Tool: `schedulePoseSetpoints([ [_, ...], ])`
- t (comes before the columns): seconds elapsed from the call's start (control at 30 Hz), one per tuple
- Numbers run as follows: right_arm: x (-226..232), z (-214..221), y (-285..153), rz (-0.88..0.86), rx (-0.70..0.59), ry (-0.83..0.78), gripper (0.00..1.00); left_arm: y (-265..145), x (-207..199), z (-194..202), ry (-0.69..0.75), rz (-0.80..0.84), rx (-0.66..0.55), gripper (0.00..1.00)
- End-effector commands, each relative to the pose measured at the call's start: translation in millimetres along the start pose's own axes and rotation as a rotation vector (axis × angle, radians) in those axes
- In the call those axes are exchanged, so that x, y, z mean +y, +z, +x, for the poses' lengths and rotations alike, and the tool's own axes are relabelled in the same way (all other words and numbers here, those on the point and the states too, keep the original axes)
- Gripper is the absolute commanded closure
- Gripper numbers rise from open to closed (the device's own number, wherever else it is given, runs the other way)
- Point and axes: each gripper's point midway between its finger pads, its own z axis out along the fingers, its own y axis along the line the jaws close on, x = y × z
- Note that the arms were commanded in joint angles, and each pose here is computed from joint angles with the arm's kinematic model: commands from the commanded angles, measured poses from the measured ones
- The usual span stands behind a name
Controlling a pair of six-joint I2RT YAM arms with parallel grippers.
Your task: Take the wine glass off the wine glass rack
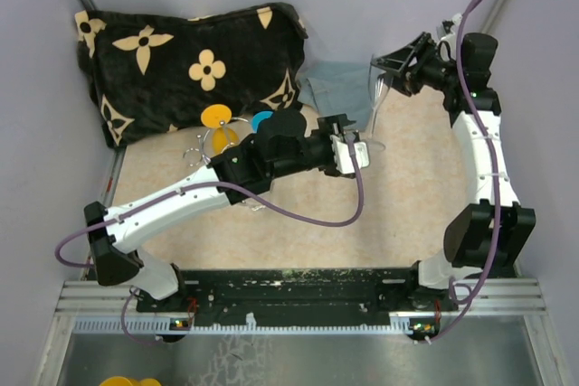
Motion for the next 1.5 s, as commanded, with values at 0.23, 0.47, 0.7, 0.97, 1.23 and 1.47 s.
schedulePoseSetpoints([
  [0.23, -13.9, -94.1, -14.5, 0.296, -0.297, -0.296, 0.86, -22.8, 24.8, -5.5, -0.154, -0.112, 0.043, 0.27],
  [0.47, -33.1, -122.1, -25.0, 0.534, -0.483, -0.525, 0.86, -27.3, 26.8, -15.2, -0.324, -0.094, 0.058, 0.27],
  [0.7, -68.9, -123.0, -18.1, 0.692, -0.572, -0.649, 0.87, -36.0, 60.7, -32.9, -0.483, -0.114, 0.066, 0.27],
  [0.97, -104.1, -121.8, -7.0, 0.849, -0.69, -0.865, 0.87, -57.7, 93.4, -26.6, -0.611, -0.17, 0.078, 0.27],
  [1.23, -113.6, -132.5, -30.5, 0.909, -0.958, -0.937, 0.88, -59.3, 97.8, -5.5, -0.653, -0.174, 0.129, 0.27],
  [1.47, -142.0, -132.1, -40.5, 0.958, -1.13, -0.943, 0.88, -58.9, 97.9, 16.4, -0.711, -0.171, 0.178, 0.26],
])
